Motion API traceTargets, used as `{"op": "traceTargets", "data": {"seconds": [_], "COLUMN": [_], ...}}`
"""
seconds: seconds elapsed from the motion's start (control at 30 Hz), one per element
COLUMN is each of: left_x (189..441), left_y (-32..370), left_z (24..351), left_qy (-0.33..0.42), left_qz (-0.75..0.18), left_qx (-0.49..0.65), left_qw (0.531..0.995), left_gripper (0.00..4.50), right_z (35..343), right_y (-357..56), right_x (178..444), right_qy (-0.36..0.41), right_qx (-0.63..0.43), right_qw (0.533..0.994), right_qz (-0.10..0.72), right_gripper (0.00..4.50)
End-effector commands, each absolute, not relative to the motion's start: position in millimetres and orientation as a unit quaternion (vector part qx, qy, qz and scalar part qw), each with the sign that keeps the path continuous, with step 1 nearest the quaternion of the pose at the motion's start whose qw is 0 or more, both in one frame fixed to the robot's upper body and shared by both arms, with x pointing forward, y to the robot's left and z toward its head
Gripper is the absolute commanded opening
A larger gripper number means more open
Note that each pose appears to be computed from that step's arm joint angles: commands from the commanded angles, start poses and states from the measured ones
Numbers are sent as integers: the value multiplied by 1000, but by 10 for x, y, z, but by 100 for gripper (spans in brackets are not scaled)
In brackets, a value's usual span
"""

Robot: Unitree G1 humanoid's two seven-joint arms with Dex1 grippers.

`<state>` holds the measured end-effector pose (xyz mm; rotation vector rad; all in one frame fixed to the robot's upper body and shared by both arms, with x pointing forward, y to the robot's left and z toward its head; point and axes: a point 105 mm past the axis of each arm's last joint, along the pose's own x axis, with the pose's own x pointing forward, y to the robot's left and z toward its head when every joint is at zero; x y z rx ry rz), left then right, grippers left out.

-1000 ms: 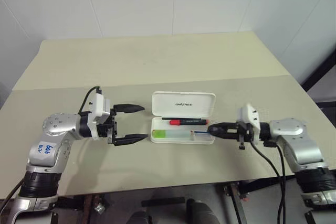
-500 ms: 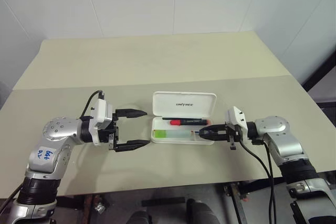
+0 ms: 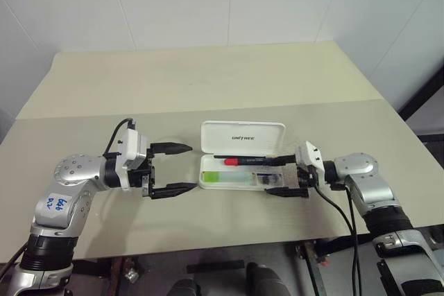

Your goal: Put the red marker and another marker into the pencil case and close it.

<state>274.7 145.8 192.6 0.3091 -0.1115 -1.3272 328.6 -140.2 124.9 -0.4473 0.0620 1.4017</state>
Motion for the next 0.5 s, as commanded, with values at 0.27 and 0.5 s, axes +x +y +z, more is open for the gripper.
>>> {"op": "traceTargets", "data": {"seconds": [0.27, 0.5], "left_x": [2851, 2953], "left_y": [1577, 1723], "left_z": [2148, 2201], "left_qy": [-87, -94], "left_qz": [-587, -575], "left_qx": [137, 123], "left_qw": [793, 804], "left_gripper": [450, 450], "right_z": [1879, 2128], "right_y": [-1503, -1685], "right_x": [3170, 3037], "right_qy": [-67, -84], "right_qx": [-201, -206], "right_qw": [765, 796], "right_qz": [608, 563], "right_gripper": [449, 449]}}
